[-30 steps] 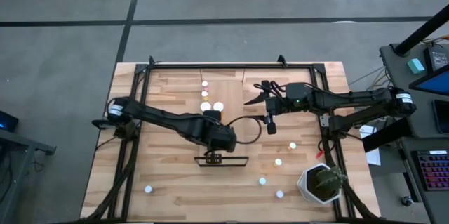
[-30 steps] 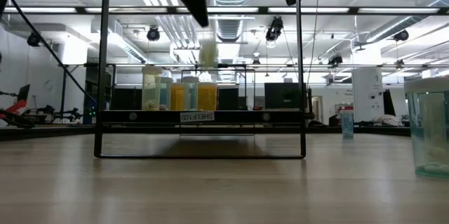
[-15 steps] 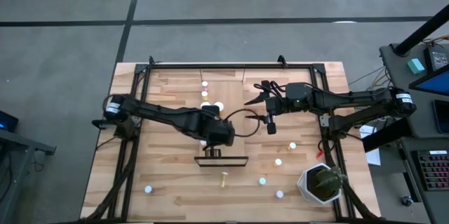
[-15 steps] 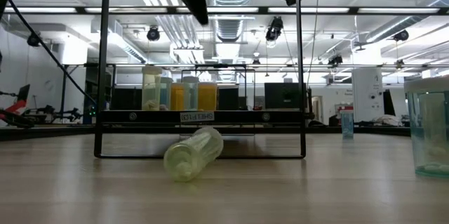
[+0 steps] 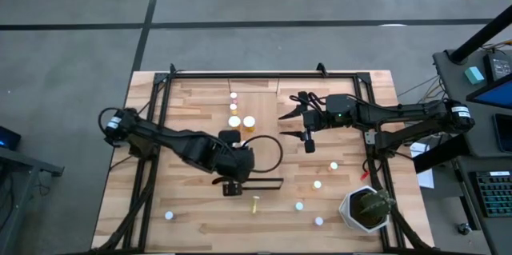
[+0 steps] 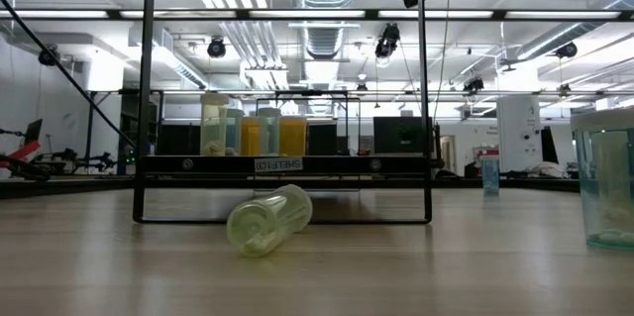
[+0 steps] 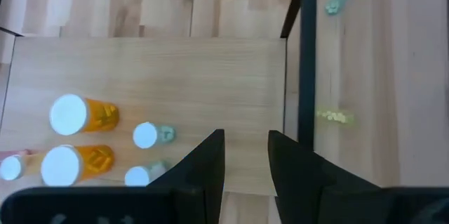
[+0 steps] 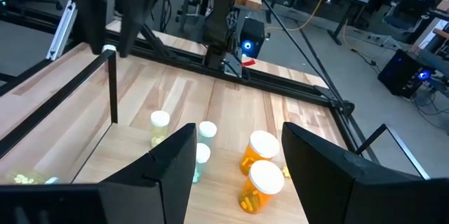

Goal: Pick and place medicine bottles onto shelf by color
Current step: Put the yellow pill bottle aligned with the other yellow pill bottle on the shelf

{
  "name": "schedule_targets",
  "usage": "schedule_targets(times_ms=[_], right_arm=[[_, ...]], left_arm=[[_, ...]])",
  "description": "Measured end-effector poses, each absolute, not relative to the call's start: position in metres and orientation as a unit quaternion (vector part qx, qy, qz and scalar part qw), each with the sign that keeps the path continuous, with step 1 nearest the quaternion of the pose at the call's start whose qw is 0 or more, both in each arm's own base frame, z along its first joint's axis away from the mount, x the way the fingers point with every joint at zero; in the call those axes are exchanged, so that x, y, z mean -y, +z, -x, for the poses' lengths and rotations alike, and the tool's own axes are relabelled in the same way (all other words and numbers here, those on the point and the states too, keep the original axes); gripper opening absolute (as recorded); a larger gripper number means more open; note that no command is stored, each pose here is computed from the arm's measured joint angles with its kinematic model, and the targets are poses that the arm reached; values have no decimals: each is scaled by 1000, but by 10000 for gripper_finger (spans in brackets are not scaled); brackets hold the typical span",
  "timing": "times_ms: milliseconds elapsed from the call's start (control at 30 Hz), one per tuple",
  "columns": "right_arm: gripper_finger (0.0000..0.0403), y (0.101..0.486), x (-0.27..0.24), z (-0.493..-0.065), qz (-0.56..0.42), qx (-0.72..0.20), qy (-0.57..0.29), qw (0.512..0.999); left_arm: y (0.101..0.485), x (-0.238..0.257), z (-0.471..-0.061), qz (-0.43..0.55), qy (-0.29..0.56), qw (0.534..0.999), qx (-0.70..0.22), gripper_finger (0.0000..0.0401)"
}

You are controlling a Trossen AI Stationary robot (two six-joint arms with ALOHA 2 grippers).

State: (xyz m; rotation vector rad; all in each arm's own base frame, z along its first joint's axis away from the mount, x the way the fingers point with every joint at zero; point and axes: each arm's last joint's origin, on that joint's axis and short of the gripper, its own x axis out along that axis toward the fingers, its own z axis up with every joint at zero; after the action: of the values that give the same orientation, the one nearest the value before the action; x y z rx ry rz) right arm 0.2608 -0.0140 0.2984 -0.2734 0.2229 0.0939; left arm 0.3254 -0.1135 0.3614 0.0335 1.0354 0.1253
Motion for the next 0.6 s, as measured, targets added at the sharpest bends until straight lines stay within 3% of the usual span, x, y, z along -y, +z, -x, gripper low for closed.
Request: schedule_targets(times_ms=[333,600], right_arm=[[201,301,14,-259,137,-103,43,984],[201,328,1,-242,124,-36,44,991]], left_arm=[[363,124,-322,-20,50,872,-486,92],[378,176,-288,-130,72,906,-397,92]])
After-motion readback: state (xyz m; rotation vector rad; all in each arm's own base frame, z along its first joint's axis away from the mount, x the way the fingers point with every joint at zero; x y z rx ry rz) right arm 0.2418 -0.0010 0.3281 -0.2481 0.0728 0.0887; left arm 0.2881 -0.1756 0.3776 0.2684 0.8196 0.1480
